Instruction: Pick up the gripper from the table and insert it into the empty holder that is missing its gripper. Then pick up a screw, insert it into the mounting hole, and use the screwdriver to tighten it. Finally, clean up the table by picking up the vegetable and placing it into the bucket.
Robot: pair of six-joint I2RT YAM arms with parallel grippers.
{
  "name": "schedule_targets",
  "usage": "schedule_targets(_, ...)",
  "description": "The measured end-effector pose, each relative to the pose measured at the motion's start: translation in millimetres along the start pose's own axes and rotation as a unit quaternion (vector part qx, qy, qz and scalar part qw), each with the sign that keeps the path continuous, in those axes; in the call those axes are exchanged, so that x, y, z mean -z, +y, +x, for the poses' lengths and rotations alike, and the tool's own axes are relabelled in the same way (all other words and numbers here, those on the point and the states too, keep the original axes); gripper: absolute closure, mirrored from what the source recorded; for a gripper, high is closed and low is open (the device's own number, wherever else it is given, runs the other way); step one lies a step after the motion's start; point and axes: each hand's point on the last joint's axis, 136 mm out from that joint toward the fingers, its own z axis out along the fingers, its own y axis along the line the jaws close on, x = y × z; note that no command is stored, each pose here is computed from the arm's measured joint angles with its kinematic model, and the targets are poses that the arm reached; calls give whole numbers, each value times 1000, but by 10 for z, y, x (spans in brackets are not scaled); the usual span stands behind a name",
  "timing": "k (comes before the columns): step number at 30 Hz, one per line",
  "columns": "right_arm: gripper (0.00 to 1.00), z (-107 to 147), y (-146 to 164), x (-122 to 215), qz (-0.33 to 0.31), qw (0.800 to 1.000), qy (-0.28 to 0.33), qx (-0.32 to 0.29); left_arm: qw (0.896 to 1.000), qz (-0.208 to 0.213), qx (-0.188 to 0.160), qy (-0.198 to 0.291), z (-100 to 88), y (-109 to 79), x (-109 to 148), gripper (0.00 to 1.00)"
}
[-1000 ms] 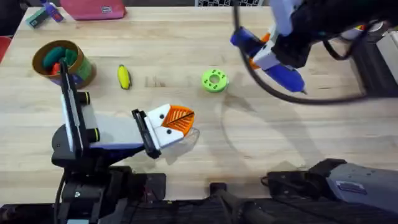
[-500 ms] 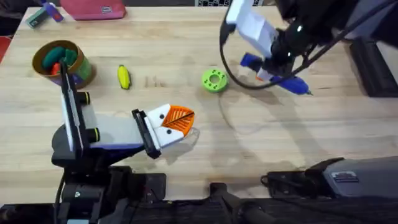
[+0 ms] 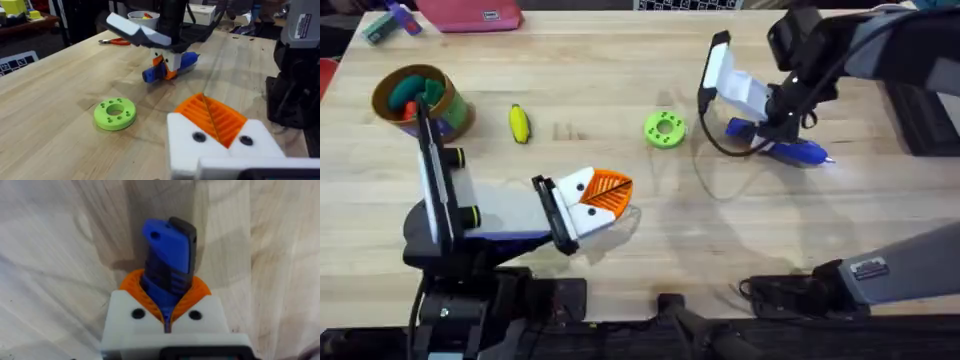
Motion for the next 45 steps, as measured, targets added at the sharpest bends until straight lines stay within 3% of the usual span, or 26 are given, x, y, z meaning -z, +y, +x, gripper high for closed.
schedule_targets(5, 955, -37, 0, -66, -1, 1000, 8, 16, 1000, 0, 0, 0, 0, 0, 0, 983)
schedule_targets(11, 112, -72, -138, -23, 28, 999, 7, 16, 1000, 0, 0, 0, 0, 0, 0, 976)
schedule_targets(12, 33, -84, -156, -10, 32, 999, 6, 14, 1000, 0, 0, 0, 0, 0, 0, 886)
schedule_targets(15, 10, -117, -163, 13, 38, 999, 2, -8, 1000, 0, -2, 0, 0, 0, 0, 514)
schedule_targets(17, 7, -169, -149, 46, 41, 999, -4, -26, 1000, 0, -2, 0, 0, 0, 0, 182)
schedule_targets(18, 8, -204, -137, 72, 43, 999, -8, -32, 1000, 0, 0, 0, 0, -1, 0, 62)
schedule_targets(19, 7, -255, -126, 124, 48, 998, -16, -38, 1000, 0, 0, 0, 0, -1, 0, 25)
schedule_targets(33, 8, -776, 49, 1253, 148, 966, -165, -131, 1000, -12, 0, -3, -19, 44, 0, 14)
schedule_targets(39, 8, -856, 151, 1584, 159, 945, -221, -181, 996, -70, 58, -2, -35, 229, 23, 15)
schedule_targets(45, 9, -821, 139, 1882, 165, 908, -277, -267, 975, -176, 124, 61, -133, 388, 218, 15)
